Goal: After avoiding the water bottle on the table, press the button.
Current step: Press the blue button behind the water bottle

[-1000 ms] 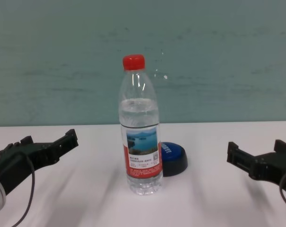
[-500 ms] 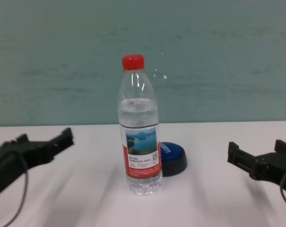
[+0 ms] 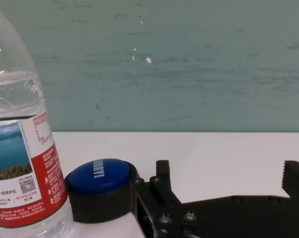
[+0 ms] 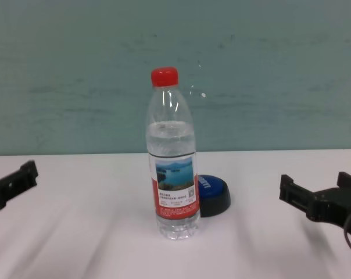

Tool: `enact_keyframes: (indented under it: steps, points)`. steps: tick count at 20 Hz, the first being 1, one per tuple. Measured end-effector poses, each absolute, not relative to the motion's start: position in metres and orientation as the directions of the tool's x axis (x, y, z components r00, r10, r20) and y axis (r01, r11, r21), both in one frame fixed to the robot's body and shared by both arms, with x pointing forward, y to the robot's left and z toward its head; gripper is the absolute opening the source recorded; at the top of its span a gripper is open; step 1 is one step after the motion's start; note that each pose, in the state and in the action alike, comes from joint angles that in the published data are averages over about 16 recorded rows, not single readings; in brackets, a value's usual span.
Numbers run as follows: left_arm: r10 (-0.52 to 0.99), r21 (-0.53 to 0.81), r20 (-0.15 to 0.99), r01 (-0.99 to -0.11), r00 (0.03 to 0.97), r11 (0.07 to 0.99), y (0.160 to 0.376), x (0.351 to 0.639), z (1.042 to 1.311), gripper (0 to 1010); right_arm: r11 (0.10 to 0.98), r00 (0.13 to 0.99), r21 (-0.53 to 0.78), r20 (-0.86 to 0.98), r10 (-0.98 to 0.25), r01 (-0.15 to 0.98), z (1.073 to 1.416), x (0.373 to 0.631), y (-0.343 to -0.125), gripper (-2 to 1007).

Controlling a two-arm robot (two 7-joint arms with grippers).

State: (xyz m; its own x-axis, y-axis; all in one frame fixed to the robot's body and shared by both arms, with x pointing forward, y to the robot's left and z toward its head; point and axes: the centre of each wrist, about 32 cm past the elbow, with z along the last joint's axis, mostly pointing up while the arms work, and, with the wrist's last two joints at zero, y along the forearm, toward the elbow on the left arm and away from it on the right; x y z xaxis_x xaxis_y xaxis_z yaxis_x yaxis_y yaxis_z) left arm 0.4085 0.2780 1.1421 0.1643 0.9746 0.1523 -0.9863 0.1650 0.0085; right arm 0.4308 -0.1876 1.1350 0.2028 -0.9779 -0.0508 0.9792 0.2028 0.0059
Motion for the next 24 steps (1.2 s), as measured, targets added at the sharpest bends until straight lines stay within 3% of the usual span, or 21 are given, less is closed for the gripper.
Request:
enact_keyframes:
  steps: [11,24]
  points:
    - [0.961,0.022,0.188,-0.979,0.203,0.203,0.281,0.386,1.145,1000,0.203,0.203,0.006,-0.051,-0.978,0.979,1.135,0.431,-0.188,1004]
    - [0.941,0.019,0.198,-0.961,0.273,0.274,0.27,0.388,1.139,1000,0.203,0.203,0.006,-0.051,-0.978,0.979,1.135,0.431,-0.188,1004]
